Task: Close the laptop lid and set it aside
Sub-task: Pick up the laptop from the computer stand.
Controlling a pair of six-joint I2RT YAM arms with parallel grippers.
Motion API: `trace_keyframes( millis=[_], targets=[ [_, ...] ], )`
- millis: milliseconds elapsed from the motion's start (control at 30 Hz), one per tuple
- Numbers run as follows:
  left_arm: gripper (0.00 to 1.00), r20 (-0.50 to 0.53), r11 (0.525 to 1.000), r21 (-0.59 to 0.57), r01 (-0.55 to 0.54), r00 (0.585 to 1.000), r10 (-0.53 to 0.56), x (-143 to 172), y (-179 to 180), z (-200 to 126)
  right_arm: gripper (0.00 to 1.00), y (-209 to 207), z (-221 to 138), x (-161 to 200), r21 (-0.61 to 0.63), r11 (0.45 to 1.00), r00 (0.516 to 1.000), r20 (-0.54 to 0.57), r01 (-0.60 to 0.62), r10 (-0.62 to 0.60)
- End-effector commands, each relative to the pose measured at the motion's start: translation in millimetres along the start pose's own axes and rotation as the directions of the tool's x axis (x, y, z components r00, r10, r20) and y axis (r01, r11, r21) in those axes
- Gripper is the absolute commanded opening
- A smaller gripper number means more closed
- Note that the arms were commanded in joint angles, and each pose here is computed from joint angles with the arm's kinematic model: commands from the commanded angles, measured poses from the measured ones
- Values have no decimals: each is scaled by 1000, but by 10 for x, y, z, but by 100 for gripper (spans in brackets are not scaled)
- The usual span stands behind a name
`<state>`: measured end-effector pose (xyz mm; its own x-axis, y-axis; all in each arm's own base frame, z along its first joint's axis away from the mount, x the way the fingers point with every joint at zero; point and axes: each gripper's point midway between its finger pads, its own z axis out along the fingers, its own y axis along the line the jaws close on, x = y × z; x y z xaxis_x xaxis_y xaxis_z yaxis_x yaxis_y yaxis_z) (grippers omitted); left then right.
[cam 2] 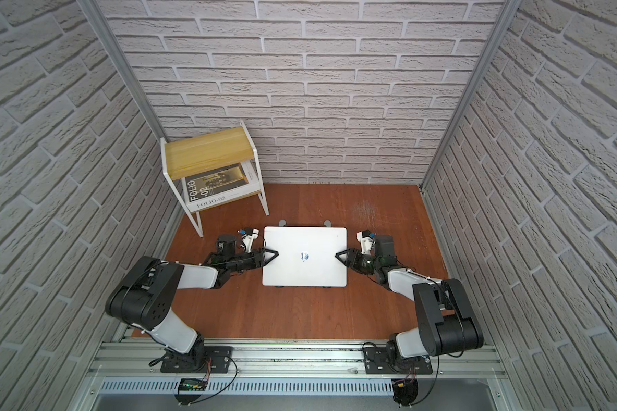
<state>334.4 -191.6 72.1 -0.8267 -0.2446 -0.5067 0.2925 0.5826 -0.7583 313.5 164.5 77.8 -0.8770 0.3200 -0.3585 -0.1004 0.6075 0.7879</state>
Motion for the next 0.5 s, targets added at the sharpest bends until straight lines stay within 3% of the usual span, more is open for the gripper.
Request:
trace_keyframes(
  millis=[0, 233, 467],
  targets=[
    [50, 11, 1000, -15, -6, 1000, 6, -44, 35, 35, 54, 176, 11, -30, -71, 997, 999, 9, 37, -37],
    [40, 11, 1000, -16, -13, 1000, 13, -68, -9, 9, 53, 287, -10, -38, -96, 994, 999, 13, 44, -43],
    [39, 9, 999, -34, 0, 1000, 0, -67, 26, -18, 52, 401, -73, -47, -121, 992, 999, 19, 46, -44]
  ],
)
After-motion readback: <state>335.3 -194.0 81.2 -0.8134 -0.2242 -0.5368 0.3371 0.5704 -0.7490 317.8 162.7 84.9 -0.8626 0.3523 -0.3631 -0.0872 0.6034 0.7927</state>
